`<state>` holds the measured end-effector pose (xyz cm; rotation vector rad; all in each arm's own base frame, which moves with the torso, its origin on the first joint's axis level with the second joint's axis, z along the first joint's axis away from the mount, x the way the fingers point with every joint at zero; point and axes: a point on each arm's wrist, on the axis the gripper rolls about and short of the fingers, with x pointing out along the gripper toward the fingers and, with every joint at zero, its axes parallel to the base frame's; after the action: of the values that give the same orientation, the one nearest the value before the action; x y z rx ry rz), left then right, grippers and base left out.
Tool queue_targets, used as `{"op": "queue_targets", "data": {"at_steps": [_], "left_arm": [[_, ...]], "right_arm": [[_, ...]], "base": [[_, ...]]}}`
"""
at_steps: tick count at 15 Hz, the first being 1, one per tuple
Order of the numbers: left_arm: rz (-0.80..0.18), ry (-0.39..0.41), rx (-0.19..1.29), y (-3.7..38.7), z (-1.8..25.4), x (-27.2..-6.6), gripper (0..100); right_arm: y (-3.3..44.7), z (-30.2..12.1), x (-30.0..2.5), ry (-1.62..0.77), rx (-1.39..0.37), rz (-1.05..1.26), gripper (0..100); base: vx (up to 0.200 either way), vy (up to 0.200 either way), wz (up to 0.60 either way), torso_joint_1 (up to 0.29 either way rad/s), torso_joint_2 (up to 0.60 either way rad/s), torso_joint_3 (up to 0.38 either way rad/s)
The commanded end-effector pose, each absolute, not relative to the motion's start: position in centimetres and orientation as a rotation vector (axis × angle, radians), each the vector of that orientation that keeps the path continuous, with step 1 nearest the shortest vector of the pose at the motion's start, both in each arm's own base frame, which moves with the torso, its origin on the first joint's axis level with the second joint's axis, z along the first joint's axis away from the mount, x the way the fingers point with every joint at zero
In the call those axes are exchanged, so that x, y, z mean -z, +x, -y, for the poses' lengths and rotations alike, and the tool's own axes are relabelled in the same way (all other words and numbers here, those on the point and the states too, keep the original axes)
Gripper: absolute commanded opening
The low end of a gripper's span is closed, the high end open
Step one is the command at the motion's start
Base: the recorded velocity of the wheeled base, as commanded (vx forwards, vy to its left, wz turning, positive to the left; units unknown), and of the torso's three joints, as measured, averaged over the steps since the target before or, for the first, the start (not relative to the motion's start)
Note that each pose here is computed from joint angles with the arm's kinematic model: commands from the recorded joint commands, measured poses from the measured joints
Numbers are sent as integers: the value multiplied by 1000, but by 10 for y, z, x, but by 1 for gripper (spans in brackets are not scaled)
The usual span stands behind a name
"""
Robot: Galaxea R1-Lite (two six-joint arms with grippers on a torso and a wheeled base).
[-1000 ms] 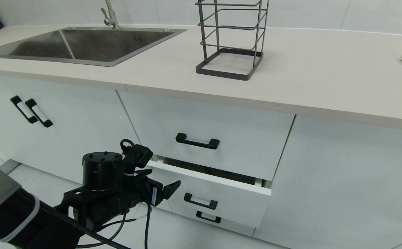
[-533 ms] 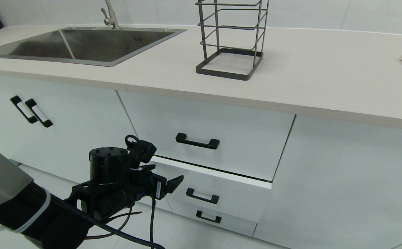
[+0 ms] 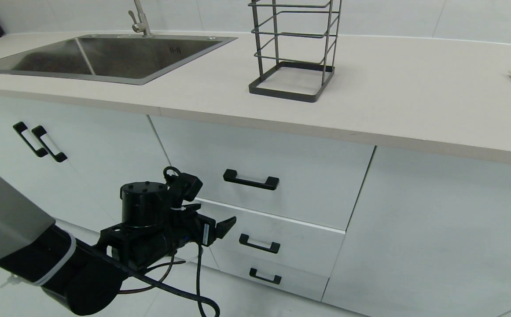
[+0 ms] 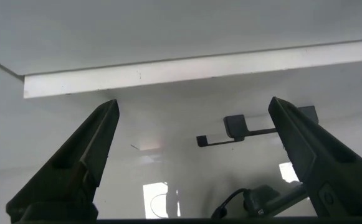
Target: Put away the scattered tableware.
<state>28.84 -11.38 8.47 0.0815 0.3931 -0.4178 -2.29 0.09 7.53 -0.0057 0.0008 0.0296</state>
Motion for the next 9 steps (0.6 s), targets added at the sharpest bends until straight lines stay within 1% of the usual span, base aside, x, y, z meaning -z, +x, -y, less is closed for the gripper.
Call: {"op": "queue_targets", "data": {"at_steps": [1, 5, 8, 9], "left_arm": [[-395, 81, 417, 289, 114, -84, 100], [-396, 80, 416, 291, 114, -80, 100], [-387, 79, 416, 284, 112, -84, 100], [-384, 78, 418, 274, 108, -85, 100]], "right_arm": [[-23, -1, -75, -6, -29, -1, 100], [-23, -1, -75, -6, -29, -1, 100], [-23, -1, -75, -6, -29, -1, 100], [-23, -1, -75, -6, -29, -1, 100]], "base": [[0, 0, 0, 0, 0, 0], [0, 0, 0, 0, 0, 0], [0, 0, 0, 0, 0, 0], [0, 0, 0, 0, 0, 0]]}}
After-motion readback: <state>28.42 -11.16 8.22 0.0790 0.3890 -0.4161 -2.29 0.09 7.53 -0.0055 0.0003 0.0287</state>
